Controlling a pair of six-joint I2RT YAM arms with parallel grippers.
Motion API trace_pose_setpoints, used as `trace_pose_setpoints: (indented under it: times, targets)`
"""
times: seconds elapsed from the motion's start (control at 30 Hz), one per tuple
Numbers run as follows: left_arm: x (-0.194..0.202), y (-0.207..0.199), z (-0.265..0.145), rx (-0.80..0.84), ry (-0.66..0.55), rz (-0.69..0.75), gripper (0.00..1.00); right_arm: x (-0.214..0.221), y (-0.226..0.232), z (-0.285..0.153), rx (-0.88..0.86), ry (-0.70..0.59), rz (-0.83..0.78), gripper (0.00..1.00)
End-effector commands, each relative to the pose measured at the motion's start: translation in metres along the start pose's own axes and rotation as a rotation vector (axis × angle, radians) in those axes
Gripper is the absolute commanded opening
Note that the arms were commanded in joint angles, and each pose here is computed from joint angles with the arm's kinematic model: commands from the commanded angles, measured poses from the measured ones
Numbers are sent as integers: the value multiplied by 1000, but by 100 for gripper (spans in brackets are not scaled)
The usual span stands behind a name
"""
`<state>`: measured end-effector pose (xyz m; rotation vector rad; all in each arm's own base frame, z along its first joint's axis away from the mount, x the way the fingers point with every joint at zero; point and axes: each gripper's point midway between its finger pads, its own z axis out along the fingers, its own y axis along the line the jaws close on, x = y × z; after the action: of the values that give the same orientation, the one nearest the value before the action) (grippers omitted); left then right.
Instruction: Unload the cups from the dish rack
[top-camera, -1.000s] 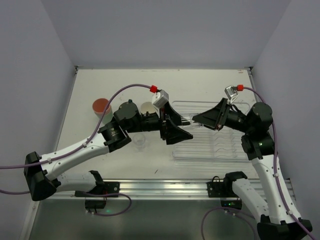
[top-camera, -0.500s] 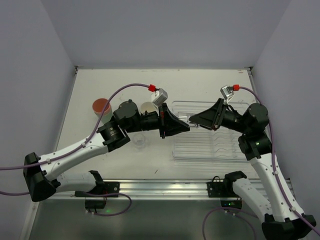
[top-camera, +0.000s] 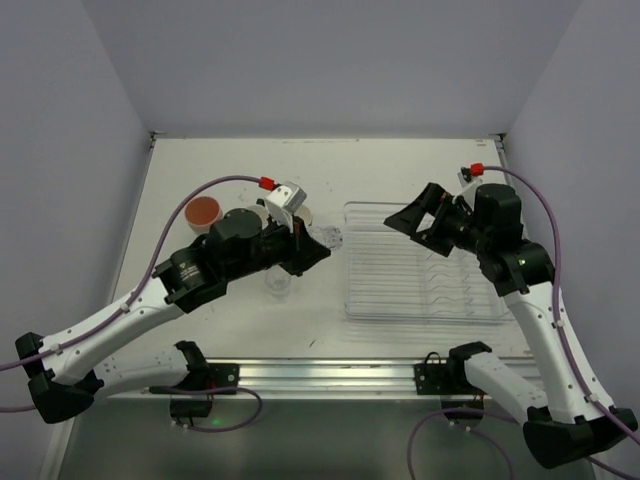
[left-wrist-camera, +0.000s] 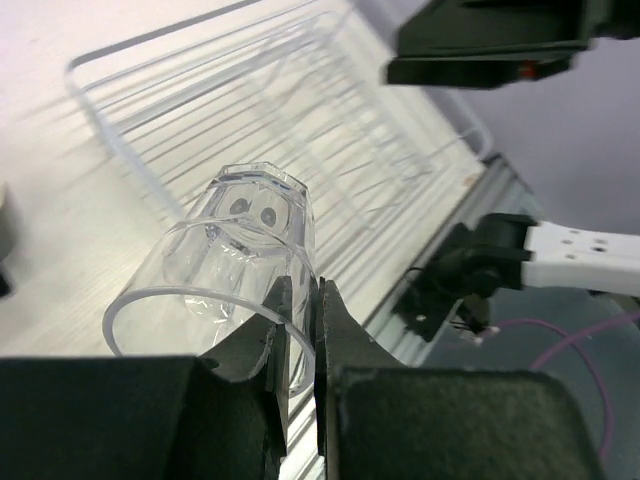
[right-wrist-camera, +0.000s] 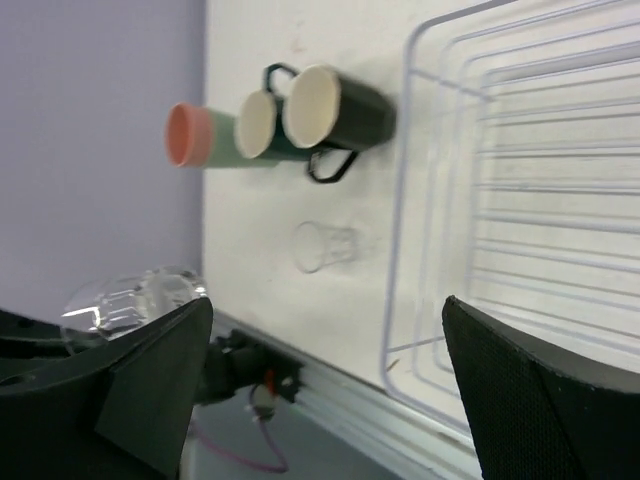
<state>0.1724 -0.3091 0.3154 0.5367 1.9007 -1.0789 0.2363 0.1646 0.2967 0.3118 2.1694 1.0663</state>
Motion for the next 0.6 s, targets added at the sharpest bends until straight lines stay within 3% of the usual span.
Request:
trace_pose_setpoints:
  times: [0.0,0.2,0.33,0.57]
  targets:
    - [16,59,-18,-310,68,-13,0,-11,-53,-14,298,-75,-81,99]
    - [49,110,-16,-535,183,-66,0,-5,-67,-11,335,-57,-87,98]
    - [59,114,-2,-507,220,-39,0,-2,-72,-12,351,-51,-94,98]
    - [106,136,24,-534,392,-32,0,0,-75,-13,354,-46,-101,98]
